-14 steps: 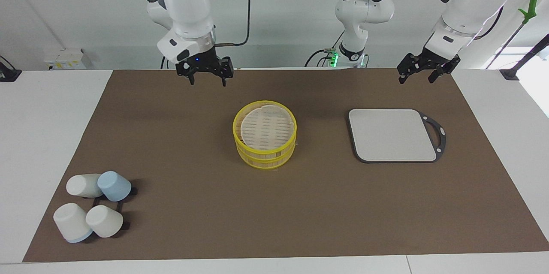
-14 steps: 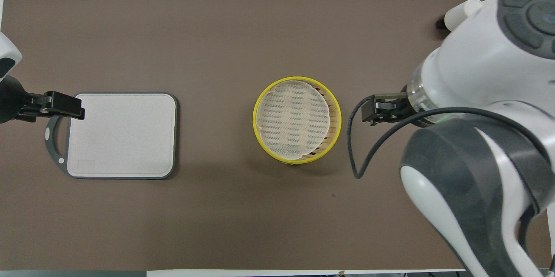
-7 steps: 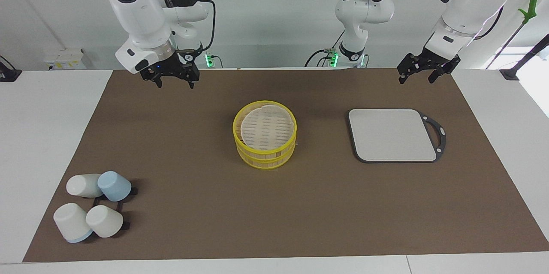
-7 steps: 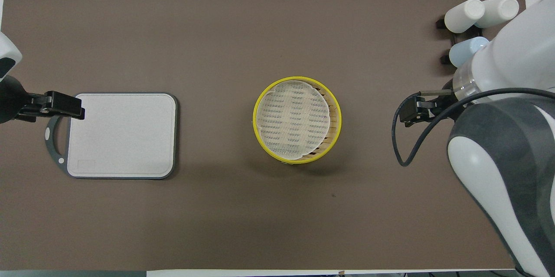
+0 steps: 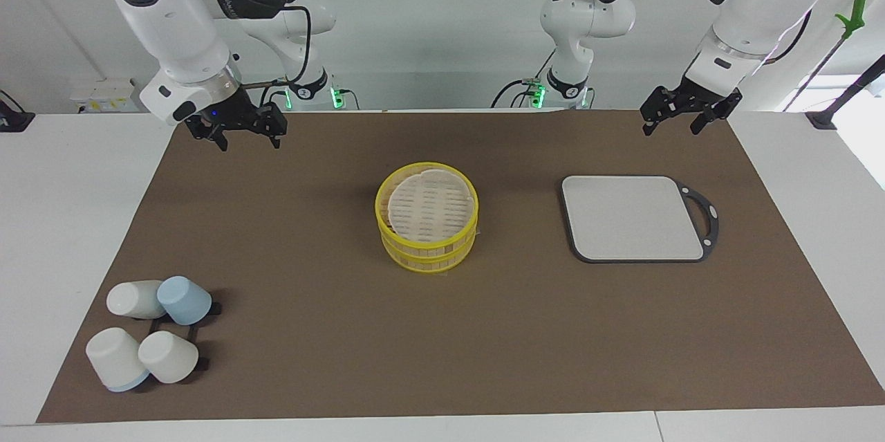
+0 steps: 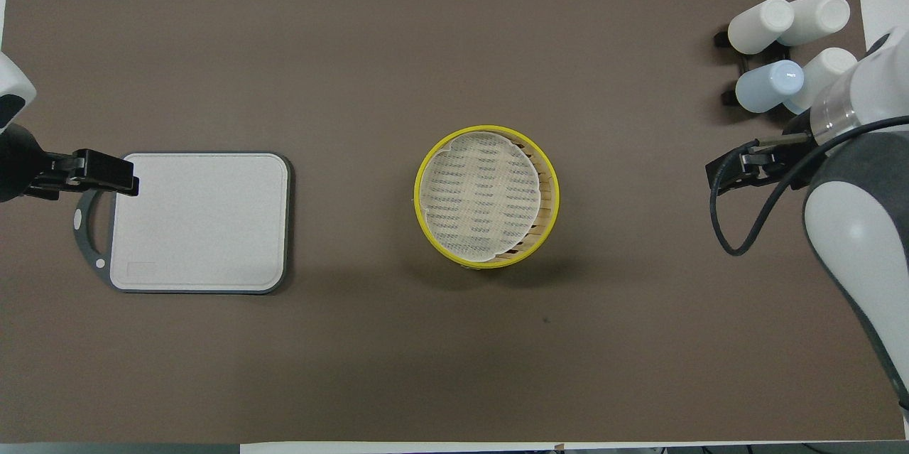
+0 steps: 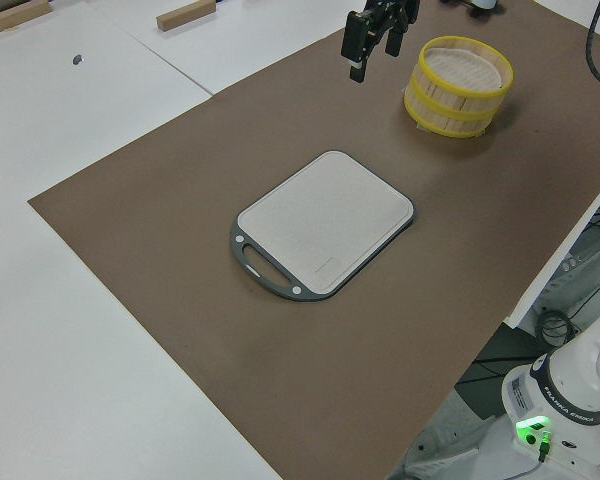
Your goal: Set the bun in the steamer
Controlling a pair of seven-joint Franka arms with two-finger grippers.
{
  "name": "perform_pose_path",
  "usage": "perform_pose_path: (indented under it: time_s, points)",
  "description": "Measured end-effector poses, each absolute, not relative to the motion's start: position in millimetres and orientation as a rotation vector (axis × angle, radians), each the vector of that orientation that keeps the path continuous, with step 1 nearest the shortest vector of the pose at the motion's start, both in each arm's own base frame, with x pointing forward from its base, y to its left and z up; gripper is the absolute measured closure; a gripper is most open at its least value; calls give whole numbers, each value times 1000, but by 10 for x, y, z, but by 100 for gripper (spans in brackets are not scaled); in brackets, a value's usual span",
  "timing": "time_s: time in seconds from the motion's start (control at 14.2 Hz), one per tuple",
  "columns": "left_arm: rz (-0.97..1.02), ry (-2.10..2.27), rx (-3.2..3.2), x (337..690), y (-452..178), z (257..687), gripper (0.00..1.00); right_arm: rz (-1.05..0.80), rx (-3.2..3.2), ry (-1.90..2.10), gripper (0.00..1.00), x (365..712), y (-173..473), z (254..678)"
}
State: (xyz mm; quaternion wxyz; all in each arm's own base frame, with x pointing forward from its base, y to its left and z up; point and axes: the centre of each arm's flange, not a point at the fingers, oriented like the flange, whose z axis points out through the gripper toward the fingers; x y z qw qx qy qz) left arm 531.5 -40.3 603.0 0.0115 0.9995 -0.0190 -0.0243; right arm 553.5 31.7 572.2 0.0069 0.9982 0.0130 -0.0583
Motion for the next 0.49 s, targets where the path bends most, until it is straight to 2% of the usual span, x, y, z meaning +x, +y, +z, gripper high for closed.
perform_pose_path:
  time_s: [0.49]
  points:
    - [-71, -59, 3117, 5319, -403, 6033, 0, -157, 3128, -54, 0, 5565, -121, 5724]
